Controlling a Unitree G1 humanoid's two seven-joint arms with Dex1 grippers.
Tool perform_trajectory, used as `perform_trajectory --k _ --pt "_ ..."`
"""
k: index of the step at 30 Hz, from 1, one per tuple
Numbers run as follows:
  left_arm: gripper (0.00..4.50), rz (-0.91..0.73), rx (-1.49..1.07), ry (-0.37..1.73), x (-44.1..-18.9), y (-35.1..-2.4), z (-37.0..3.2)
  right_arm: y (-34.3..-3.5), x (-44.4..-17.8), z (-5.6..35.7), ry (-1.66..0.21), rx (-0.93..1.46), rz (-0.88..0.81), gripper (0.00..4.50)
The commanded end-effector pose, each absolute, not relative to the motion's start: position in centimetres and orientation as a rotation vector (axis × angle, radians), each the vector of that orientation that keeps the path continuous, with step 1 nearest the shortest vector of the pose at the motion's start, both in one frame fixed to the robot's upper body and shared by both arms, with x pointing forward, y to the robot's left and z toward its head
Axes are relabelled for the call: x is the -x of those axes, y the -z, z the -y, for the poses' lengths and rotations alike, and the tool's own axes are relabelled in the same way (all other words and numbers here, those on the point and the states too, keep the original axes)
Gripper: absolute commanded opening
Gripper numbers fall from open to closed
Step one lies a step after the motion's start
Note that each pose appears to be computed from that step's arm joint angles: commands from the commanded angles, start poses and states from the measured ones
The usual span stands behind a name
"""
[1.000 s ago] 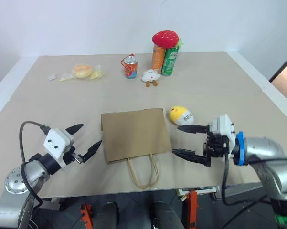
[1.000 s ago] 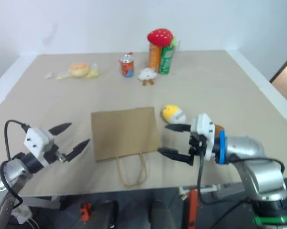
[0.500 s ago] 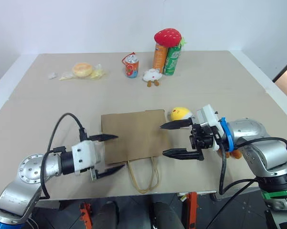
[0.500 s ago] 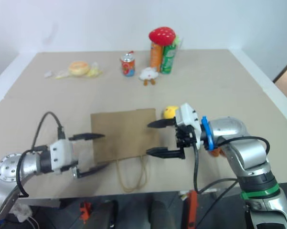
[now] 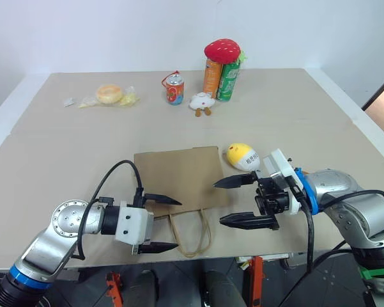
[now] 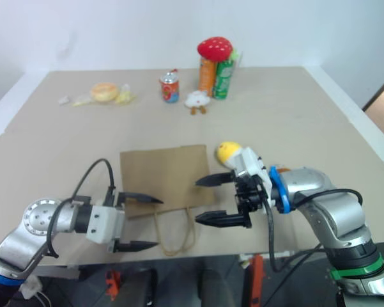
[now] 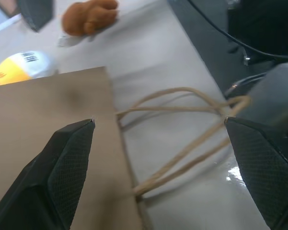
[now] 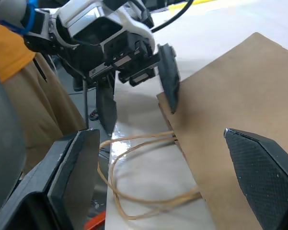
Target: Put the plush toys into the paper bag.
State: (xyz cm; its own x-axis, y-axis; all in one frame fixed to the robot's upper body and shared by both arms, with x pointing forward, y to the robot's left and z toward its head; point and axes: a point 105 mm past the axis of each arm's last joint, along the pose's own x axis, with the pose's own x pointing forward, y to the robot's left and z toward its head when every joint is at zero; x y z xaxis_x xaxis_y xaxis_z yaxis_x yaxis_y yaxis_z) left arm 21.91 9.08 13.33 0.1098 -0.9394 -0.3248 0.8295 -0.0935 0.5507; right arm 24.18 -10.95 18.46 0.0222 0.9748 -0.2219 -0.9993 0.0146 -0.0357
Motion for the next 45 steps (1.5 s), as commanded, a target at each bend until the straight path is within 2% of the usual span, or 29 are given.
perform_trajectory --k 1,7,18,31,37,44,45 --pt "4.48 0.240 -0.813 1.540 -21.7 -13.6 -9.2 -19.4 -24.0 10.9 -1.524 0.247 -0.098 4.50" --pt "4.48 0.268 -0.869 1.537 -22.1 -13.3 -9.6 -19.4 -24.3 10.8 -1.498 0.258 -0.090 4.50" --pt "4.48 0.368 -0.818 1.588 -21.7 -13.4 -6.5 -19.0 -24.3 11.1 -1.467 0.269 -0.084 4.50" --pt "4.48 0.389 -0.875 1.471 -22.8 -13.8 -8.1 -18.5 -24.3 11.3 -1.452 0.274 -0.084 4.50" --pt "4.48 0.405 -0.874 1.451 -22.8 -14.0 -8.1 -18.4 -24.4 11.2 -1.455 0.276 -0.084 4.50" --pt "4.48 0.411 -0.860 1.540 -21.6 -13.6 -7.2 -18.4 -24.5 11.3 -1.447 0.281 -0.085 4.50" --pt "3.98 0.407 -0.861 1.552 -21.5 -13.6 -7.1 -18.4 -24.6 11.3 -1.445 0.280 -0.085 4.50"
